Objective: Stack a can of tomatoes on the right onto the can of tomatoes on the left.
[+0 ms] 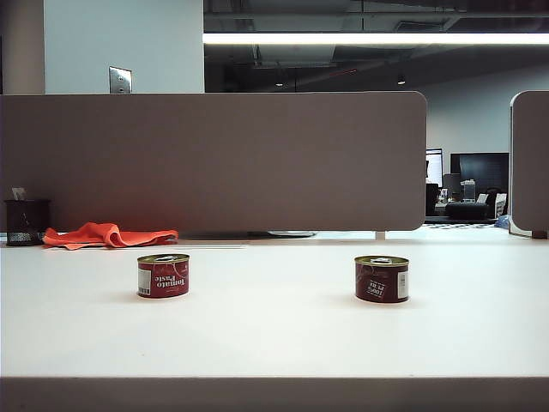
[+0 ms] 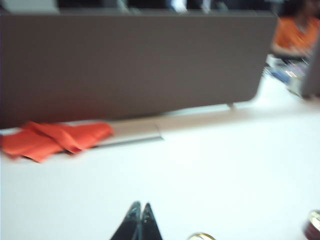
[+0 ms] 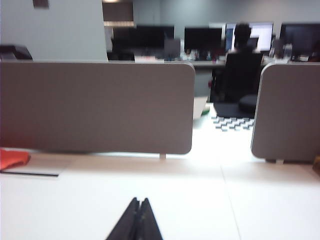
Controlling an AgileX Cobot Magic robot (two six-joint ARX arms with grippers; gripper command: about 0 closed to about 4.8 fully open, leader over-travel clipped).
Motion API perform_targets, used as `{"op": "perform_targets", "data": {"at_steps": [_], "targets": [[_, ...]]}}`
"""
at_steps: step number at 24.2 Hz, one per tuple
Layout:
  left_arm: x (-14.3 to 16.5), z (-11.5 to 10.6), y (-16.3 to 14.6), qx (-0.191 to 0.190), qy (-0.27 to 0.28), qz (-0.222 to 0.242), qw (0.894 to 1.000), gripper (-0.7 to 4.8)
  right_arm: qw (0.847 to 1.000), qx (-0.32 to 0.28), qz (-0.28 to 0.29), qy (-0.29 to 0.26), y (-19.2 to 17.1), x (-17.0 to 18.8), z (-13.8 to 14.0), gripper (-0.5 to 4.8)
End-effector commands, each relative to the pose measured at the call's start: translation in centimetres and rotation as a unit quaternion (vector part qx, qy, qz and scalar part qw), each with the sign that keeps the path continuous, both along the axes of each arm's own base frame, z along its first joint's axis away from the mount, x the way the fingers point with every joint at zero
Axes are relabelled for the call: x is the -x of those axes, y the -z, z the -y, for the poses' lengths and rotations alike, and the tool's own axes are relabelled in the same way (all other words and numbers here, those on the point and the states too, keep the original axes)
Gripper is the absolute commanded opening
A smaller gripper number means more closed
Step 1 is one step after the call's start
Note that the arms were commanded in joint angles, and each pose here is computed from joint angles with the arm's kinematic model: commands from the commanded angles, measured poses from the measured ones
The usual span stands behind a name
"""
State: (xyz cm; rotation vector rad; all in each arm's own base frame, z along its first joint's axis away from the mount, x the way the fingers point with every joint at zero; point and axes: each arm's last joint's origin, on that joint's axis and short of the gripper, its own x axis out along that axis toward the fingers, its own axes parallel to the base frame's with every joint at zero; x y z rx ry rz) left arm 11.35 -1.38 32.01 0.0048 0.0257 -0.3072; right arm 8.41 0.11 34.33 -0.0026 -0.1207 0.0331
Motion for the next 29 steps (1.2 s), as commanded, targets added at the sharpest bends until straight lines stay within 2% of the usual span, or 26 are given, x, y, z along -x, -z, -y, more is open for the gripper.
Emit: {"op": "perform_targets", "data": {"at_steps": [1, 2, 3, 4, 5, 8, 9, 11, 12, 13, 15, 18, 20, 21, 22, 23, 24, 25, 26, 29], "targets": [[-1.8, 0.4, -1.2, -0.021, 0.042, -0.030, 0.998, -0.05, 0.998, 0.026, -0.042, -0.032, -0.9, -2.3, -0.2, -0.05], [-2.6, 0.9, -1.6, -0.031, 0.055, -0.037, 0.997, -0.05, 0.994, 0.049, -0.080, -0.057, -0.9, -3.8, -0.5, -0.05], [-2.9, 1.1, -1.7, -0.038, 0.063, -0.040, 0.996, -0.05, 0.992, 0.055, -0.091, -0.065, -1.0, -4.3, -0.8, -0.05], [-3.4, 1.7, -1.8, -0.064, 0.081, -0.052, 0.993, -0.05, 0.987, 0.071, -0.113, -0.085, -0.9, -5.6, -1.4, -0.05], [-4.0, 2.0, -1.7, -0.081, 0.082, -0.076, 0.990, -0.05, 0.983, 0.075, -0.138, -0.099, -0.7, -6.7, -1.9, -0.05], [-5.6, 2.5, -1.6, -0.101, 0.063, -0.149, 0.982, -0.05, 0.973, 0.086, -0.187, -0.106, -0.4, -8.7, -3.3, -0.05], [-5.8, 2.5, -1.7, -0.102, 0.061, -0.153, 0.981, -0.03, 0.970, 0.089, -0.197, -0.111, -0.4, -9.0, -3.6, -0.05], [-6.0, 2.6, -2.4, -0.100, 0.061, -0.146, 0.982, 1.22, 0.963, 0.096, -0.216, -0.132, -0.3, -10.1, -4.7, -0.04], [-6.1, 2.7, -2.9, -0.099, 0.063, -0.140, 0.983, 2.17, 0.960, 0.100, -0.223, -0.138, -0.2, -10.7, -5.2, 0.01], [-6.0, 2.7, -3.1, -0.099, 0.063, -0.136, 0.984, 2.36, 0.958, 0.103, -0.228, -0.139, -0.2, -11.1, -5.5, 0.02], [-6.0, 2.7, -3.6, -0.096, 0.069, -0.128, 0.985, 2.43, 0.952, 0.117, -0.239, -0.149, 0.1, -12.0, -6.3, 0.50], [-5.9, 3.0, -4.0, -0.084, 0.120, -0.124, 0.981, 2.42, 0.946, 0.129, -0.255, -0.154, 0.5, -13.1, -7.8, 1.14], [-5.8, 3.1, -3.9, -0.082, 0.132, -0.129, 0.980, 2.39, 0.940, 0.137, -0.267, -0.165, 1.0, -13.8, -8.7, 1.43], [-5.8, 3.1, -3.8, -0.081, 0.137, -0.132, 0.978, 2.10, 0.938, 0.139, -0.271, -0.168, 1.2, -14.1, -8.9, 1.56], [-5.7, 3.2, -3.7, -0.078, 0.150, -0.138, 0.976, 0.72, 0.933, 0.143, -0.282, -0.173, 1.7, -14.5, -9.4, 1.63], [-5.7, 3.2, -3.7, -0.078, 0.154, -0.139, 0.975, 0.20, 0.931, 0.144, -0.288, -0.174, 2.0, -14.7, -9.6, 1.74], [-5.7, 3.2, -3.7, -0.077, 0.155, -0.141, 0.975, -0.06, 0.925, 0.148, -0.302, -0.176, 2.7, -15.3, -9.9, 2.80], [-5.7, 3.2, -3.7, -0.077, 0.155, -0.141, 0.975, -0.06, 0.920, 0.149, -0.316, -0.176, 3.3, -15.8, -10.2, 4.58], [-5.7, 3.2, -3.7, -0.075, 0.154, -0.143, 0.975, -0.06, 0.917, 0.151, -0.324, -0.176, 3.7, -16.2, -10.3, 4.79], [-5.6, 3.2, -3.4, -0.057, 0.157, -0.163, 0.973, -0.06, 0.908, 0.150, -0.349, -0.177, 5.1, -17.1, -10.7, 4.79]]}}
